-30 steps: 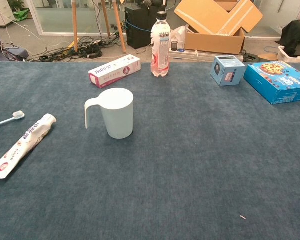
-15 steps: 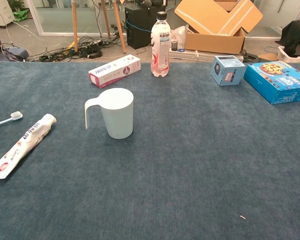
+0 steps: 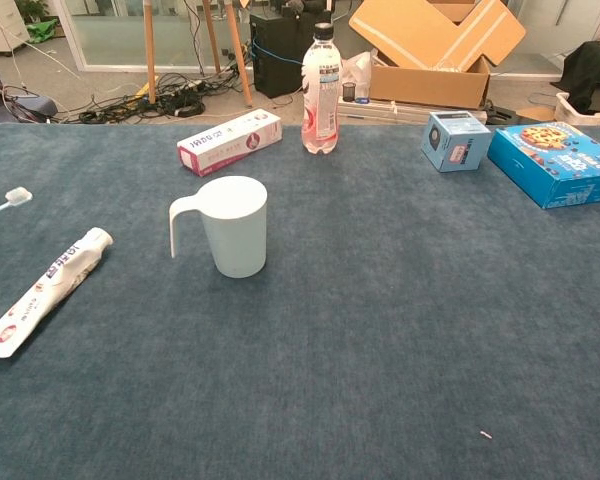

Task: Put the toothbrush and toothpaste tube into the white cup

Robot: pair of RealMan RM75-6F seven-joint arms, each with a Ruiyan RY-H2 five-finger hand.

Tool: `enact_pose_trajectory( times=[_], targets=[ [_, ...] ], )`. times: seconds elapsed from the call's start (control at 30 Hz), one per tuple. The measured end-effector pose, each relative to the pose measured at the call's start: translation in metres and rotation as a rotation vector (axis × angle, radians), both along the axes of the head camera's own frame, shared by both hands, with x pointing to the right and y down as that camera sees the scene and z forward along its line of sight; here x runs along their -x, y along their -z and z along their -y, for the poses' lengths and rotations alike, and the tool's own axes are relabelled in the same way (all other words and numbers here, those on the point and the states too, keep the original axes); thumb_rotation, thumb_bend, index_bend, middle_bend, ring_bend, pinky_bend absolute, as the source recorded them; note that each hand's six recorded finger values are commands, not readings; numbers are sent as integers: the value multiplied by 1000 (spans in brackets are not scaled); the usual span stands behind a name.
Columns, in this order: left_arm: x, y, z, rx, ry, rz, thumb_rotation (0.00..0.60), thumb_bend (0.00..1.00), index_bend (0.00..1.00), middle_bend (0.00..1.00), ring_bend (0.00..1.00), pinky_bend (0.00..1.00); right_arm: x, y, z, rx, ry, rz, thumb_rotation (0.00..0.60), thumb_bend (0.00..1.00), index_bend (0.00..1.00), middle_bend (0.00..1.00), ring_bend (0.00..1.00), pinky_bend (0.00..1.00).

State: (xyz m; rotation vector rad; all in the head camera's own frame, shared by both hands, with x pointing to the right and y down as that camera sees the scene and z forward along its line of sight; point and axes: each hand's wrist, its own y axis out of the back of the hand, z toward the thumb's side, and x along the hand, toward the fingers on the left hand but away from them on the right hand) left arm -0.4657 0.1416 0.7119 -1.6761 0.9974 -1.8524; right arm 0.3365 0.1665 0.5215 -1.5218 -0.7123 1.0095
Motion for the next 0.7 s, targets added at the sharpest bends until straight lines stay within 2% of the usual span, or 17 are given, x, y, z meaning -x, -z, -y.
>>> enact_pose_trajectory(
  times=[0.3,0.5,0.7],
  targets=[
    [-17,33,16,-80,13,-96,600,488,558,0,0,0,-2,2,-1,-4,-4,7,600,202,246,322,342,466],
    [-43,61,31,-131,-2,-181,600,489,564,0,0,0,-3,4,-2,-9,-6,8,600,203,246,322,342,466],
    [-77,85,46,-154,-1,-305,600,489,566,0,0,0,-7,5,-2,-9,-13,14,600,203,246,322,342,466]
  ],
)
